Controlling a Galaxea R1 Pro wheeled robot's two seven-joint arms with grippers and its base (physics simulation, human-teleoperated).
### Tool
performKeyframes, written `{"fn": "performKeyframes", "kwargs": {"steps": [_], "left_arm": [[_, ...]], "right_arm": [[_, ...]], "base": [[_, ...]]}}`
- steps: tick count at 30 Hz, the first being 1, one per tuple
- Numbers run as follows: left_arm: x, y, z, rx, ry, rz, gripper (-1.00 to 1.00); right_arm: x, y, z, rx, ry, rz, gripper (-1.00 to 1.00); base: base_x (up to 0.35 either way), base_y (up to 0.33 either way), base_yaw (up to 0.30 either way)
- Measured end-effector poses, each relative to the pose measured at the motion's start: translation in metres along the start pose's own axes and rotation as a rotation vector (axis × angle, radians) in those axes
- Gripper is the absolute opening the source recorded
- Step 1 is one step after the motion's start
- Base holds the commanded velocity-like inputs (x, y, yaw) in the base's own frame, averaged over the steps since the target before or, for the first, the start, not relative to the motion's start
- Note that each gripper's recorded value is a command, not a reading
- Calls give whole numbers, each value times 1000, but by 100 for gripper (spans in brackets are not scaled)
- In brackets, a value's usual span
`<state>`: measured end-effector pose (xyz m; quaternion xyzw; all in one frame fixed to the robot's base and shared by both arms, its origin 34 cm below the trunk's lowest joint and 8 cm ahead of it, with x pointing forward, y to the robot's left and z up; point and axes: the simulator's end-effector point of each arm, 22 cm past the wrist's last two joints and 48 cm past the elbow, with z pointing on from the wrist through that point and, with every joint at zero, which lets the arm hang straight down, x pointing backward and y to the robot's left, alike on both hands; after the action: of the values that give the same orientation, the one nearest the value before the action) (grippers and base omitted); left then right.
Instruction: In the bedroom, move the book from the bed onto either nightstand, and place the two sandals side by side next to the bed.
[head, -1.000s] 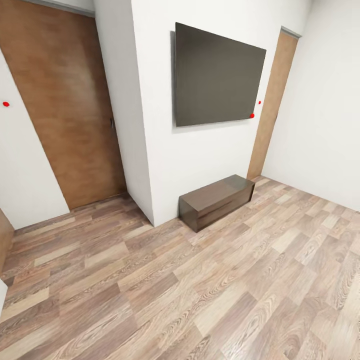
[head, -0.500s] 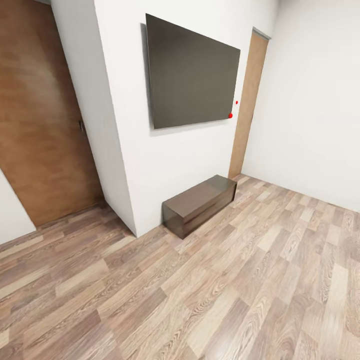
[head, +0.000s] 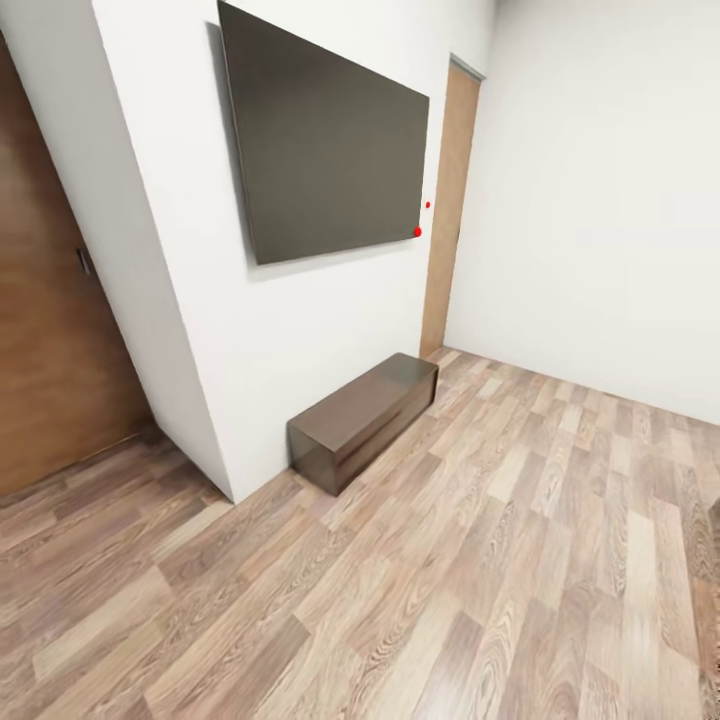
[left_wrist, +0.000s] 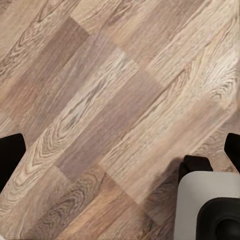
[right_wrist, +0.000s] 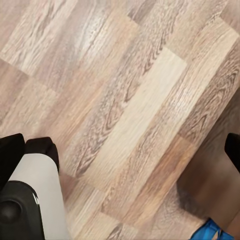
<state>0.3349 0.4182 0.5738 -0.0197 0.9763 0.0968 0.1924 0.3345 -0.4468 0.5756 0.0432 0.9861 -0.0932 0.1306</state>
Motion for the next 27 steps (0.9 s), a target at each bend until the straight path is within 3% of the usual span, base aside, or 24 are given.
{"fn": "performKeyframes", "kwargs": {"steps": [27], "left_arm": [[0,-3,0,6,-1,16,100]], "right_arm": [[0,0,0,0,0,0,100]], "base": [[326,94,-278]]}}
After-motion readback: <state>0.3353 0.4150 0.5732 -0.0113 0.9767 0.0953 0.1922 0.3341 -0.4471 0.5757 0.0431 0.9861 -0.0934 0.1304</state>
